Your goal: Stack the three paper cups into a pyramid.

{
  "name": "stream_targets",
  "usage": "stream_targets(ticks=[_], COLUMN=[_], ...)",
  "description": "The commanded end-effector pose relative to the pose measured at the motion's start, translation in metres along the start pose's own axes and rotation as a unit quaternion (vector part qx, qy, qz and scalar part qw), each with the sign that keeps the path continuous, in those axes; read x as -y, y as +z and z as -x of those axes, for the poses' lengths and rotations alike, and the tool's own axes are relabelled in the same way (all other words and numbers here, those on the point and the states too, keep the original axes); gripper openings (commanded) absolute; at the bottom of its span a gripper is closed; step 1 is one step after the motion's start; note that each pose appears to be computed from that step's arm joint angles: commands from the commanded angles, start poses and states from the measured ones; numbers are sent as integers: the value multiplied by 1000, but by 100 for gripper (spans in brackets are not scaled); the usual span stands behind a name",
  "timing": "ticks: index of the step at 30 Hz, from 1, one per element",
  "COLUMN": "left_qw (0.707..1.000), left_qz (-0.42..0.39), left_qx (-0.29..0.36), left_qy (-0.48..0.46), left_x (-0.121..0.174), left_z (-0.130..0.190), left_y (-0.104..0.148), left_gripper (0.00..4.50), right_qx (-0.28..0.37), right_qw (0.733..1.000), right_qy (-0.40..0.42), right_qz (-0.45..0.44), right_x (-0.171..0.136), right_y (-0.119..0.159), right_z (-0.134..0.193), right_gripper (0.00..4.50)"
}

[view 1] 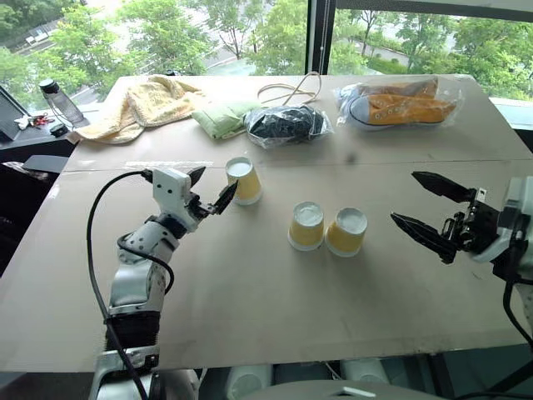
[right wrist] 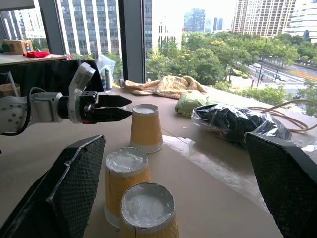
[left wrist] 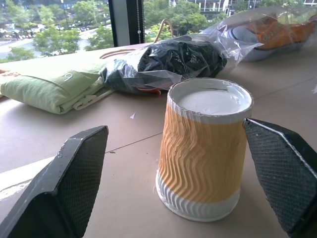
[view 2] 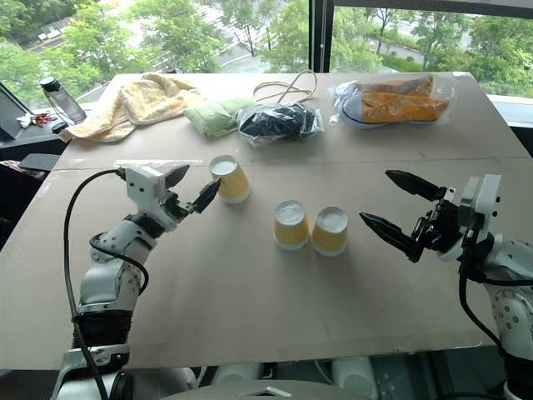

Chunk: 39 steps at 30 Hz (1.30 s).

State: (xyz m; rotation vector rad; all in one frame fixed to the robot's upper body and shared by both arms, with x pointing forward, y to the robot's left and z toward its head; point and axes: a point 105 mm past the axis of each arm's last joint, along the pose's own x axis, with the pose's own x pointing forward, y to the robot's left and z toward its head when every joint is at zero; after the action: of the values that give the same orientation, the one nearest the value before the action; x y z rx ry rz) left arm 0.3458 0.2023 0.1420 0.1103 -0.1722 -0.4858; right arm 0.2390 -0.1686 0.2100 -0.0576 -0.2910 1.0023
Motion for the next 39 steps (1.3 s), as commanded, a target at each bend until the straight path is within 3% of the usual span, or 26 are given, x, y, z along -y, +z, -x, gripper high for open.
stream_targets(ticks=[1,14,17,20,26,30,36,39], left_qw=[999,998,998,998,995,974,917,887], left_qz=[-24,-19,-19,-21,-26,6,17,12], left_qx=[22,33,33,36,73,106,112,92], left_qy=[-25,-45,-47,-43,-58,-201,-382,-451], left_x=[5,14,16,16,20,67,129,152], left_z=[-17,-48,-50,-49,-53,-65,-61,-56], left_y=[7,3,2,3,30,78,118,125], left_gripper=[450,450,364,245,245,245,245,245], right_qx=[8,6,10,11,14,13,3,4], right_qw=[1000,999,999,999,999,1000,999,999], right_qy=[-6,-21,-19,-14,-10,-16,-34,-44], right_qz=[28,38,34,31,27,22,20,21], right_x=[-2,-3,-5,-6,-7,-8,-10,-13], right_y=[15,17,17,16,16,15,9,7], right_z=[4,15,15,12,8,11,22,23], right_gripper=[444,444,450,450,450,450,450,450])
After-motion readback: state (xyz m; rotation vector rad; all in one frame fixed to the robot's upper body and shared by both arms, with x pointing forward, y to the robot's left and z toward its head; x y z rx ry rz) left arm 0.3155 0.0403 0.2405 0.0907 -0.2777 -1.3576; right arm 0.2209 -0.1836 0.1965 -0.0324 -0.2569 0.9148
